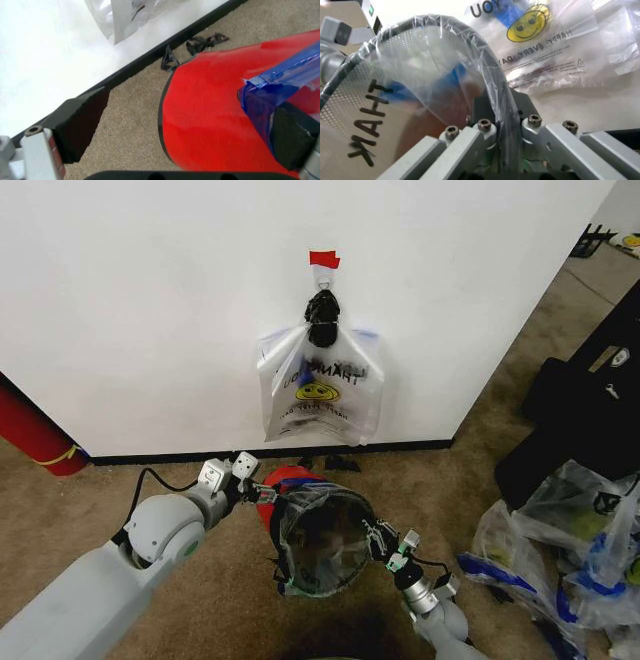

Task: Pick up the garbage bag from the wall and place it over the trash bin.

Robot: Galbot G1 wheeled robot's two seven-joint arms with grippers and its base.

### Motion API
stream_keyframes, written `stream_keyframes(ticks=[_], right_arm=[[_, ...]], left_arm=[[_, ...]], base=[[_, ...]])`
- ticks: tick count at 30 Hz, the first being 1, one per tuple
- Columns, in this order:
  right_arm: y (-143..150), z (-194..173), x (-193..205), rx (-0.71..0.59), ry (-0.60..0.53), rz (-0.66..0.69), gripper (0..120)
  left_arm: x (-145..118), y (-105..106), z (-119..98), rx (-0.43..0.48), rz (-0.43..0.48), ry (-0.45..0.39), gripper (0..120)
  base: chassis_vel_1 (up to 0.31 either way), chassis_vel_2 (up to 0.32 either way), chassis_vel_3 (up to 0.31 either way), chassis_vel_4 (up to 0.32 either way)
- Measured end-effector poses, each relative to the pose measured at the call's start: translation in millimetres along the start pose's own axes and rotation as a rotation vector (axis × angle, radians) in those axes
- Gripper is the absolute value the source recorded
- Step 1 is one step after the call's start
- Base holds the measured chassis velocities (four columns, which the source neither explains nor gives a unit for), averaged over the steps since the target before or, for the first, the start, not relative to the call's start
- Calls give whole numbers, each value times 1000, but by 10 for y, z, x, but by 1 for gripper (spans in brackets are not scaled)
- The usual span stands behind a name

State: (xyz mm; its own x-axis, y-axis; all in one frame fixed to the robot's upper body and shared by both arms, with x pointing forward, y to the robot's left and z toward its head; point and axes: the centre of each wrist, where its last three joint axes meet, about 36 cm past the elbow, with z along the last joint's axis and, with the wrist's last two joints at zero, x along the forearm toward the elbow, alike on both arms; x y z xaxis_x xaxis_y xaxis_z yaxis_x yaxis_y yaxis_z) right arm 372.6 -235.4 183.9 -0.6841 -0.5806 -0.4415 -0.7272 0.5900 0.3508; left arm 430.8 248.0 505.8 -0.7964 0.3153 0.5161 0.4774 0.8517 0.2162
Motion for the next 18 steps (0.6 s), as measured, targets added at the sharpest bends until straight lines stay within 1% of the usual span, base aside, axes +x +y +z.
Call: stream_keyframes(ticks=[5, 9, 11, 12, 14, 15, 17, 18], right_arm=[[85, 20, -22, -26, 2, 33, 0], [260, 79, -92, -58, 26, 142, 0], [344, 89, -157, -71, 40, 195, 0], [344, 89, -157, -71, 40, 195, 0], [432, 90, -213, -90, 52, 244, 0], [459, 84, -232, -95, 55, 261, 0], [517, 64, -271, -105, 60, 305, 0], [524, 62, -273, -106, 61, 313, 0]], left_arm=[[66, -85, -23, 7, 30, -16, 100], [270, -271, -115, -1, 80, -68, 100], [357, -322, -166, -5, 88, -95, 100], [357, -322, -166, -5, 88, -95, 100], [418, -343, -205, -23, 57, -121, 100], [423, -345, -204, -34, 37, -126, 100], [402, -330, -182, -66, -30, -153, 100], [391, -318, -175, -71, -44, -156, 100]], base=[[0, 0, 0, 0], [0, 0, 0, 0], [0, 0, 0, 0], [0, 0, 0, 0], [0, 0, 0, 0], [0, 0, 0, 0], [0, 0, 0, 0], [0, 0, 0, 0]])
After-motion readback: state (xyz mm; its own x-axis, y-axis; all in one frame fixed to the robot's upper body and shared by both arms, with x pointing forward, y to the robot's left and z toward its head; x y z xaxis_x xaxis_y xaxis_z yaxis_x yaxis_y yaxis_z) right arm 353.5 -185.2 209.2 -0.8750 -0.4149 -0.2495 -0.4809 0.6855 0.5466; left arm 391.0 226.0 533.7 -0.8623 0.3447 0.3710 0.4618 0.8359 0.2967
